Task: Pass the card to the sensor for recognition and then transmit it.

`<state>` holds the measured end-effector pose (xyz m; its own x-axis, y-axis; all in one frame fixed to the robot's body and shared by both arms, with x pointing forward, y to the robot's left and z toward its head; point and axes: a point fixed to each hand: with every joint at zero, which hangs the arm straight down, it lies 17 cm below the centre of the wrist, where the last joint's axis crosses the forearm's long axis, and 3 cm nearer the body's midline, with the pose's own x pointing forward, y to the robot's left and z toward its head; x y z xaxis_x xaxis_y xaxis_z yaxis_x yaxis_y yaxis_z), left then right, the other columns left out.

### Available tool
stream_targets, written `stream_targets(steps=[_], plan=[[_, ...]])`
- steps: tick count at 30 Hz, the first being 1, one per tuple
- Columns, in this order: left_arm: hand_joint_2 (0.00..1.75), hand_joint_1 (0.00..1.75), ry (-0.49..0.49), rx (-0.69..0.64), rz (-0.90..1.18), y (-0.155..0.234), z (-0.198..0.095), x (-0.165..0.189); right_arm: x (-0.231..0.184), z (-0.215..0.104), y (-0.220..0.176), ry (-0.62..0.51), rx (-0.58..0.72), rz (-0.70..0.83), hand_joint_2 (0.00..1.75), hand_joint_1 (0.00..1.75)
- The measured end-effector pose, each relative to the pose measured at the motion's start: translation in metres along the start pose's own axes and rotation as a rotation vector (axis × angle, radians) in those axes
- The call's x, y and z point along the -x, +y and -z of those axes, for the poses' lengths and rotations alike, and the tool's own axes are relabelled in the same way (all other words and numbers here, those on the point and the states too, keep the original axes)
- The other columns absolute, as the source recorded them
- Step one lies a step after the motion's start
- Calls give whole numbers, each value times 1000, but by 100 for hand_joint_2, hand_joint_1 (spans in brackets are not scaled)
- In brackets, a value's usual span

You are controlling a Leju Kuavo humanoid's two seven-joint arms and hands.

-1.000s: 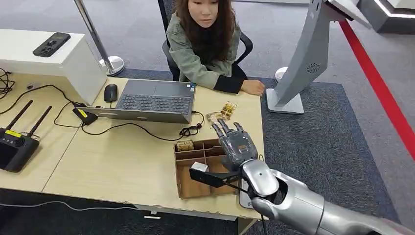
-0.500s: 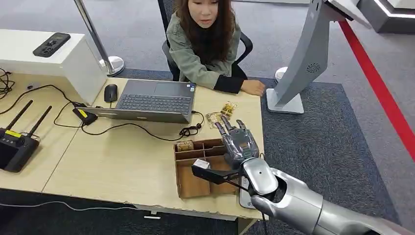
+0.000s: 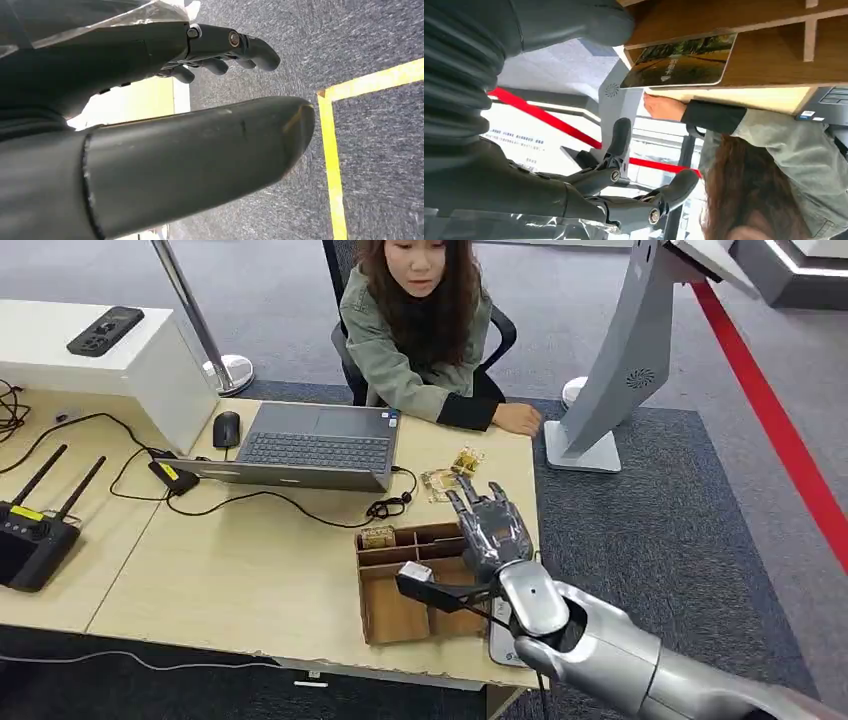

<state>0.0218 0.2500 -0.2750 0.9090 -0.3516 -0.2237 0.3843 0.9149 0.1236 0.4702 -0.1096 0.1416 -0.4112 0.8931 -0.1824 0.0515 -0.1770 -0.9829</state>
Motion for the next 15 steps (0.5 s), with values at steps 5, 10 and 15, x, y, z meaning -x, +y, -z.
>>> stream_targets(steps=[5,10,15], plan=[[0,0,1,0,-1,0,0,0,-1,1,-1,0,1,3,175,42],[0,0,1,-1,-2,0,0,0,0,1,-1,4,1,4,175,44],[0,0,2,0,-5,0,0,0,0,2,-1,5,1,5,175,54]])
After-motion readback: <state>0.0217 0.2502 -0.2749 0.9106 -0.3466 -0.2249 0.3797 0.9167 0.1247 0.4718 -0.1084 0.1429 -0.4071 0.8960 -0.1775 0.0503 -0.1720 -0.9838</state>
